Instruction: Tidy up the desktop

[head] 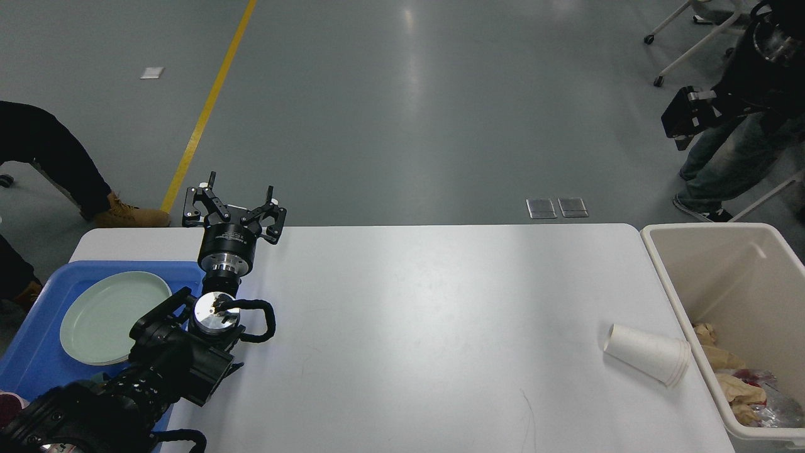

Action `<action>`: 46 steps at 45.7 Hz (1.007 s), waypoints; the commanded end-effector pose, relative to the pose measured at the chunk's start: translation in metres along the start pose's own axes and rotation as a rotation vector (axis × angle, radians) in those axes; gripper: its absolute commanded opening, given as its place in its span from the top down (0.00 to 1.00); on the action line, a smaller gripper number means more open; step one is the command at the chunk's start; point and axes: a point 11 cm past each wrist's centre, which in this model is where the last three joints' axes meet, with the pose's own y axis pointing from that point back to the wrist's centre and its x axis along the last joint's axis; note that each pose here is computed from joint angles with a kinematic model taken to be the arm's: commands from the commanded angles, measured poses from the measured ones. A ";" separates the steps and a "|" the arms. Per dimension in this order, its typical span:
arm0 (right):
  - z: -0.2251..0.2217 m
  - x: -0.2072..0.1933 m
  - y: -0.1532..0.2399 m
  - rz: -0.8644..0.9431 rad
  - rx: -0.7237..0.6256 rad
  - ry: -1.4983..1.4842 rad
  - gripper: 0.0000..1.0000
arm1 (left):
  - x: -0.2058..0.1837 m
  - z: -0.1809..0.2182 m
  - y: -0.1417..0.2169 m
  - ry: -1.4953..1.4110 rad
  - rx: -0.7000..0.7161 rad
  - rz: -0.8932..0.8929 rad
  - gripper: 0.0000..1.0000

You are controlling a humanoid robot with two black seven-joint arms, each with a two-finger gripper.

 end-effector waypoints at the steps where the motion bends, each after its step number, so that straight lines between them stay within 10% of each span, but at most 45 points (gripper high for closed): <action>1: -0.008 -0.009 -0.004 -0.030 -0.009 0.060 0.00 | 0.000 0.000 0.000 -0.001 0.001 0.000 0.03; 46: -0.113 -0.122 -0.163 -0.354 -0.032 0.614 0.00 | 0.000 0.000 0.000 0.000 0.000 0.000 0.03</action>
